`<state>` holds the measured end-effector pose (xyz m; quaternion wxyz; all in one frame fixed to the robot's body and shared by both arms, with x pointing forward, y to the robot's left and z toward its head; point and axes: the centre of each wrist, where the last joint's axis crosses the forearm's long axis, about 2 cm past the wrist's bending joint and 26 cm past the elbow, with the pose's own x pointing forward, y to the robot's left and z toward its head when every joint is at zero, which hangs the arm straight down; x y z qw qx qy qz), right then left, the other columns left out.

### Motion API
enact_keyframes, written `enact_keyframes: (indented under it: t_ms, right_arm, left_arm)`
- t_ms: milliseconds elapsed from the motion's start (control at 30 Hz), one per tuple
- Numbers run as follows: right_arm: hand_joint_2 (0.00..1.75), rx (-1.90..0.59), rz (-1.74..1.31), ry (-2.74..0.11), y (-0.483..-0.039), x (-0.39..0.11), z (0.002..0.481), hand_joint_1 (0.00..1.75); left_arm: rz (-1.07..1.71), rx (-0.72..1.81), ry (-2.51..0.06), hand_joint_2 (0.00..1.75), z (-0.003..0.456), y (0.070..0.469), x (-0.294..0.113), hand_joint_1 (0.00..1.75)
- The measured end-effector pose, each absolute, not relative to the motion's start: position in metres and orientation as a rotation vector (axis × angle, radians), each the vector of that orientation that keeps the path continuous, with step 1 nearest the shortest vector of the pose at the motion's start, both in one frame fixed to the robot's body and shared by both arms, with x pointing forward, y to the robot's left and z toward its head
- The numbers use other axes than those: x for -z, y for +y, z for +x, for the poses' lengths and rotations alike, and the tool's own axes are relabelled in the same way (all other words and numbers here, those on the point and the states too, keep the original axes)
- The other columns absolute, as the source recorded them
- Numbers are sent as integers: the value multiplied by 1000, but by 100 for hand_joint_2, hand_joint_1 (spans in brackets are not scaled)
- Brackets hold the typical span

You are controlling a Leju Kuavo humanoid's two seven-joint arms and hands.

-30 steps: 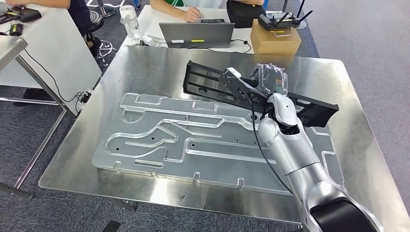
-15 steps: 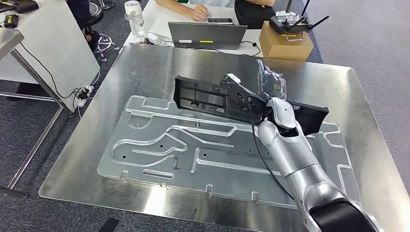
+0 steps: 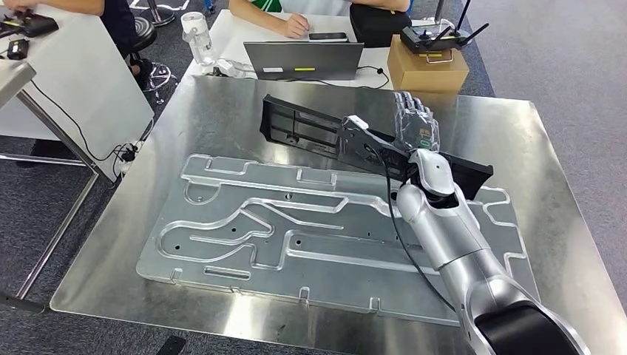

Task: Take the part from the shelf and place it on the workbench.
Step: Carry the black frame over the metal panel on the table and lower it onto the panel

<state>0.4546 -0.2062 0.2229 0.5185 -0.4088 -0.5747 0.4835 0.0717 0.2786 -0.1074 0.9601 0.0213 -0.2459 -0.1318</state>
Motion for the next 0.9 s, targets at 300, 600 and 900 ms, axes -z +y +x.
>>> enact_keyframes:
  t_ms: [300, 600, 900]
  right_arm:
    - [0, -1160, -980, -1377, -207, -223, 455, 0]
    - [0, -1215, -718, -1352, -203, -227, 459, 0]
    - [0, -1224, -343, -1319, -179, -242, 465, 0]
  left_arm:
    - [43, 267, -501, 0, 73, 279, 107, 0]
    - [33, 255, -499, 0, 73, 278, 107, 0]
    - [30, 246, -487, 0, 74, 279, 107, 0]
